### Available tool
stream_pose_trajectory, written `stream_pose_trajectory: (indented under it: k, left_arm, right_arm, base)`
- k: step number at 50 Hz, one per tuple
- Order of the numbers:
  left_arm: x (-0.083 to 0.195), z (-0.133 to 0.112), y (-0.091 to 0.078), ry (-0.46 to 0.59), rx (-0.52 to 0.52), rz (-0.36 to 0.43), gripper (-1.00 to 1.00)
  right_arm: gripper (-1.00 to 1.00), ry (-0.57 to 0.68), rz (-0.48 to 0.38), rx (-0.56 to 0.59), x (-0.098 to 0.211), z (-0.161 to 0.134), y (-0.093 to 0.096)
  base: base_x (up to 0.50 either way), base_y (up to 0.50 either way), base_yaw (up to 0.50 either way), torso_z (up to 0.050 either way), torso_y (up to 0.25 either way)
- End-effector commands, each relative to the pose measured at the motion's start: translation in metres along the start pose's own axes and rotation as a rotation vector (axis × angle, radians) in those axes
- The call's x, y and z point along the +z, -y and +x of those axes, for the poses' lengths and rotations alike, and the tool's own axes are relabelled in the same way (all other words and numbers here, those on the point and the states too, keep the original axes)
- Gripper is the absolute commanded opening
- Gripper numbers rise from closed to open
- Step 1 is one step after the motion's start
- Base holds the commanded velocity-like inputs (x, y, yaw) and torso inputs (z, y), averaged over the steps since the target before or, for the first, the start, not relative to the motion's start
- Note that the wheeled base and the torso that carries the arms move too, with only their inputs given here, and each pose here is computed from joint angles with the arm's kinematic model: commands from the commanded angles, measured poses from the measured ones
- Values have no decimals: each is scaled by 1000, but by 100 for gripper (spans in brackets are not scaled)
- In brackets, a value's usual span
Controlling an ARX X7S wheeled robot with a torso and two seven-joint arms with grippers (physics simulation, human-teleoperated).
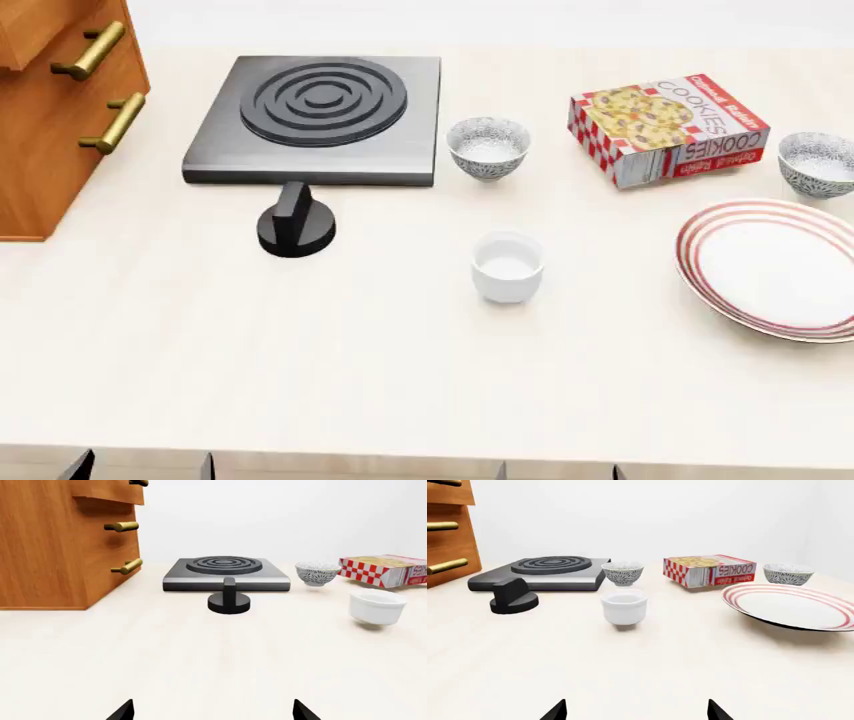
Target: Pick the akita bowl next to the plate and place it on the plate.
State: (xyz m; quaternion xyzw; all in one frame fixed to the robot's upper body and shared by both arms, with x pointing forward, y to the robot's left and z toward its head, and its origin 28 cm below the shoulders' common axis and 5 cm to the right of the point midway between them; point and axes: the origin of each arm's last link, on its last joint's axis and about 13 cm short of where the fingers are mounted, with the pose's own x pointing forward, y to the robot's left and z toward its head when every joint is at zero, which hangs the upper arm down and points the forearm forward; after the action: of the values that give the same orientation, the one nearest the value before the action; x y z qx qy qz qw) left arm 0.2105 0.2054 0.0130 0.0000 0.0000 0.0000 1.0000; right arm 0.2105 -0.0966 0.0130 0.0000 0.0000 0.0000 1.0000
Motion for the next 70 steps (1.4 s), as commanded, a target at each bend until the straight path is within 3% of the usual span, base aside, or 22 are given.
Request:
stream_pose_trajectory:
  k: [1, 15, 19, 21, 24, 27, 28, 31, 45, 56, 58, 70]
  left_arm:
    - [-1, 0, 0, -1, 0, -6, 100]
    - [0, 0, 0, -9, 1, -13, 100]
    - [9, -3, -2, 38, -40, 3, 100]
    - [18, -1, -4, 27, -37, -64, 100]
    - [32, 1, -10, 40, -35, -78, 100]
    - [41, 5, -17, 46, -16, -92, 100]
    - [46, 7, -21, 31, 4, -152, 100]
    - [56, 11, -30, 44, 32, -192, 100]
    - [97, 23, -90, 90, 256, -224, 100]
    - [80, 23, -106, 118, 291, -236, 100]
    - [66, 26, -107, 63, 343, -221, 100]
    - [69, 26, -105, 82, 303, -235, 100]
  right_arm:
    - [100, 0, 3, -2, 0, 0, 0]
    - [100, -12, -4, 8, 0, -1, 0]
    - [100, -4, -9, 1, 2, -2, 0]
    - [100, -4, 5, 10, 4, -4, 0]
    - [100, -8, -5, 9, 7, -5, 0]
    - [100, 6, 16, 28, 18, -6, -1]
    - [100, 11, 14, 31, 23, -7, -1]
    - [100, 40, 49, 50, 36, -8, -1]
    - [100, 215, 168, 191, 114, -12, -6]
    - [100, 331, 241, 207, 151, -6, -3]
    - [100, 329, 240, 195, 150, -6, 0]
    - [100, 299, 265, 177, 143, -3, 1]
  base:
    - [0, 0, 0, 0, 0]
    - [0, 0, 0, 0, 0]
    - [0, 0, 0, 0, 0]
    - [0, 0, 0, 0, 0]
    - [0, 0, 0, 0, 0]
    - [0, 0, 0, 0, 0]
    - [0, 0, 0, 0, 0]
    - [0, 0, 0, 0, 0]
    - [0, 0, 0, 0, 0]
    - [0, 0, 0, 0, 0]
    - [0, 0, 0, 0, 0]
    - [0, -201, 0, 0, 0]
